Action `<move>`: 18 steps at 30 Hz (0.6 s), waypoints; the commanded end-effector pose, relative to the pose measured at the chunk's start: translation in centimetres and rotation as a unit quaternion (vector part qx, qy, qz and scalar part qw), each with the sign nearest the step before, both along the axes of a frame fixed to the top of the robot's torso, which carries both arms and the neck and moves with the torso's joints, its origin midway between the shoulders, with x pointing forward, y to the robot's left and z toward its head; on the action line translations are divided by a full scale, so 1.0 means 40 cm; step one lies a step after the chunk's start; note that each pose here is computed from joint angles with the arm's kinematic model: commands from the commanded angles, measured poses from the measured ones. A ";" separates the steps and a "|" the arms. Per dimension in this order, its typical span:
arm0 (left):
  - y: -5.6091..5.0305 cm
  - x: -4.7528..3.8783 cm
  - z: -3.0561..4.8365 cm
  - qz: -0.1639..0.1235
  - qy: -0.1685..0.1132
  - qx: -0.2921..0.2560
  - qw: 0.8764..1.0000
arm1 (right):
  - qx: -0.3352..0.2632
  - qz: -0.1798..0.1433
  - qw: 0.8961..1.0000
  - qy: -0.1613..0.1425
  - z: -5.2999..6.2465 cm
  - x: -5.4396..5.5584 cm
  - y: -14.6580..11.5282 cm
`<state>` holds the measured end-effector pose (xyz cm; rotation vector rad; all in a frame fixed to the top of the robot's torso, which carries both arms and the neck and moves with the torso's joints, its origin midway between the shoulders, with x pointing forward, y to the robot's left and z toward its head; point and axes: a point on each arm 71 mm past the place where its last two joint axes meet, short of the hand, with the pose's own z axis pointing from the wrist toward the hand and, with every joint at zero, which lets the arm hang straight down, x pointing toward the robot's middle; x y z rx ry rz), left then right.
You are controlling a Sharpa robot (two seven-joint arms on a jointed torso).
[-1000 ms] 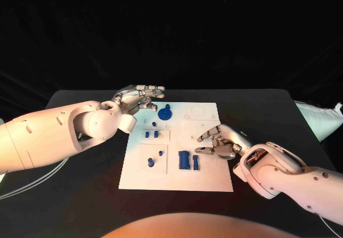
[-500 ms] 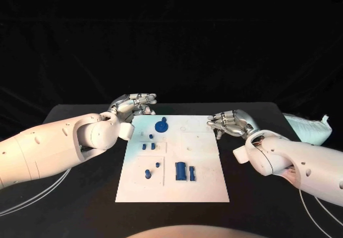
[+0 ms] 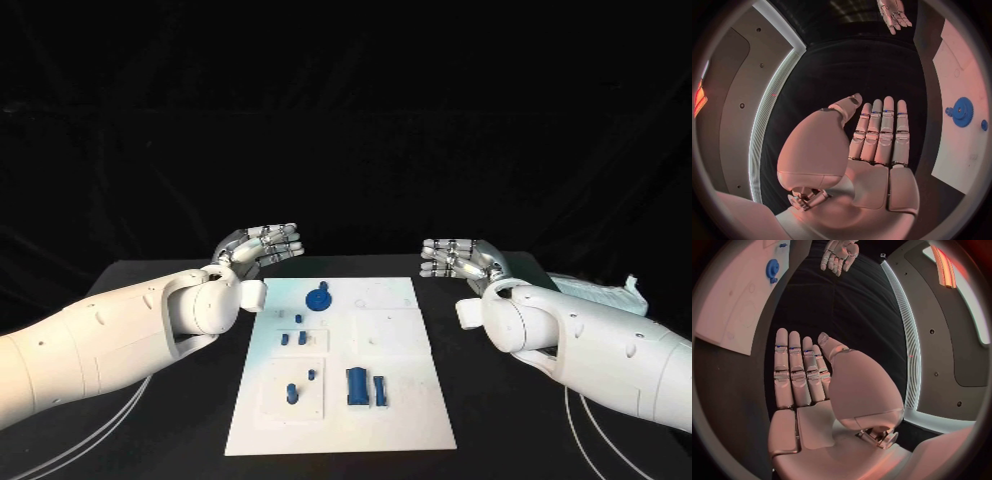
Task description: Assemble the parts on the task board
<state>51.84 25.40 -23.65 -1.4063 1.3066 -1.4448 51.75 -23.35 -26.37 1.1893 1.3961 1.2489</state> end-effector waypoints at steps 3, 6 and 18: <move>-0.002 0.006 -0.007 0.027 -0.010 -0.009 1.000 | 0.037 0.022 0.999 -0.017 0.001 0.013 0.007; -0.007 0.004 -0.010 0.011 0.000 -0.002 1.000 | 0.012 0.001 1.000 -0.005 -0.005 0.013 -0.001; -0.062 -0.042 -0.005 0.031 -0.015 0.042 0.999 | 0.018 -0.027 0.999 -0.027 0.040 -0.044 0.048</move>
